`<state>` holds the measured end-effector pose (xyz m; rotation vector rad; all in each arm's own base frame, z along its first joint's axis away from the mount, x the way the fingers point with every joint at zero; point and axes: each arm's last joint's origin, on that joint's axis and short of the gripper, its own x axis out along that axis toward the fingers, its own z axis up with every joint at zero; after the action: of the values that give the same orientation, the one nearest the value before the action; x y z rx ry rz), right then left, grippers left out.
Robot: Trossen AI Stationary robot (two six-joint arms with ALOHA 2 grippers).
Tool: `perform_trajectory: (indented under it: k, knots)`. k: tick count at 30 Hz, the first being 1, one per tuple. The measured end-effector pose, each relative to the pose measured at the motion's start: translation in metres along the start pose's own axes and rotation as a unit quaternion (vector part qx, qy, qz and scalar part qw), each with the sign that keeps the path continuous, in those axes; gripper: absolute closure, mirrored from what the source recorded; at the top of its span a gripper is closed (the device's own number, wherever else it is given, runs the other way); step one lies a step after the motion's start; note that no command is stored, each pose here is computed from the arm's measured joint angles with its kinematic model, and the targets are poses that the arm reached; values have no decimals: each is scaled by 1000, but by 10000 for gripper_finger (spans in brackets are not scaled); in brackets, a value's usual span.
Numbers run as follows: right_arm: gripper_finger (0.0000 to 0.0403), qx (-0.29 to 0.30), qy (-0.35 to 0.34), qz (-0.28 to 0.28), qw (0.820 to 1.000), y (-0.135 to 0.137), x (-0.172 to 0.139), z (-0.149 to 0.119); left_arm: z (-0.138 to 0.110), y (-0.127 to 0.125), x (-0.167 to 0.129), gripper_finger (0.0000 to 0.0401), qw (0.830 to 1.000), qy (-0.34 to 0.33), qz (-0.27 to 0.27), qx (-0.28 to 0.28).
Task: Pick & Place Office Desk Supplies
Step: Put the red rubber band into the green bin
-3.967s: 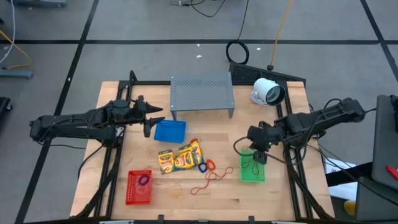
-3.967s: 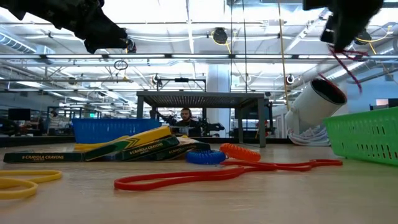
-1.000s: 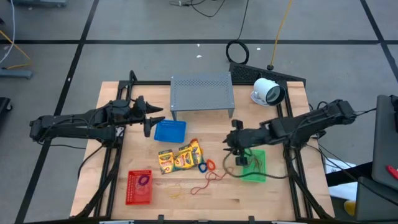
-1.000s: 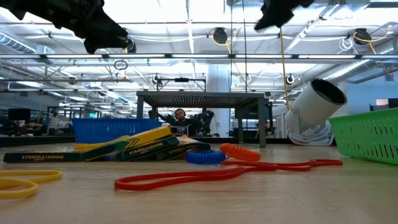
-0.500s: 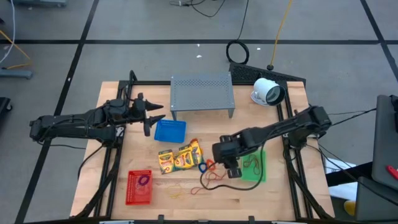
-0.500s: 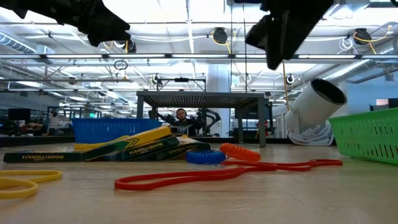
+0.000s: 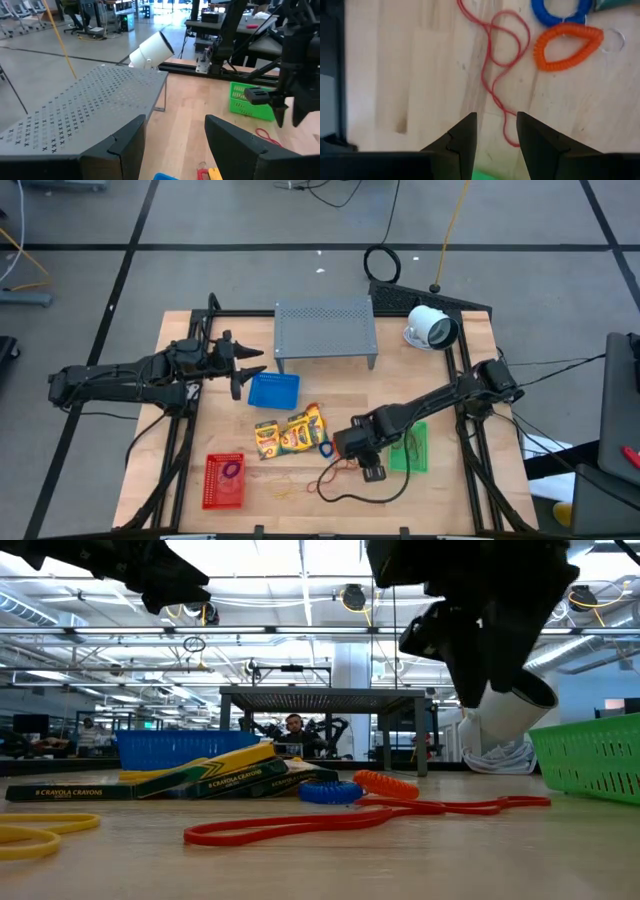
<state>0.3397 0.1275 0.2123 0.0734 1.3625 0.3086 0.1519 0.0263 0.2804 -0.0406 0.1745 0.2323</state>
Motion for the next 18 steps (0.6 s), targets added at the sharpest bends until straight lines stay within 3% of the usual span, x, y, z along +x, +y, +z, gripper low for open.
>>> perform_trajectory:
  k: [9, 14, 18]
  knots:
    - [275, -138, 8, 1, 990, 8, 9, -1, 0, 0, 0, 187, 1000, -1, -1, -15]
    - [275, -221, 9, 2, 975, 12, 10, -2, 0, 0, 0, 187, 1000, -1, 1, -28]
    - [275, -249, 23, 4, 968, 12, 21, -1, 0, 0, 0, 187, 999, -1, 3, -39]
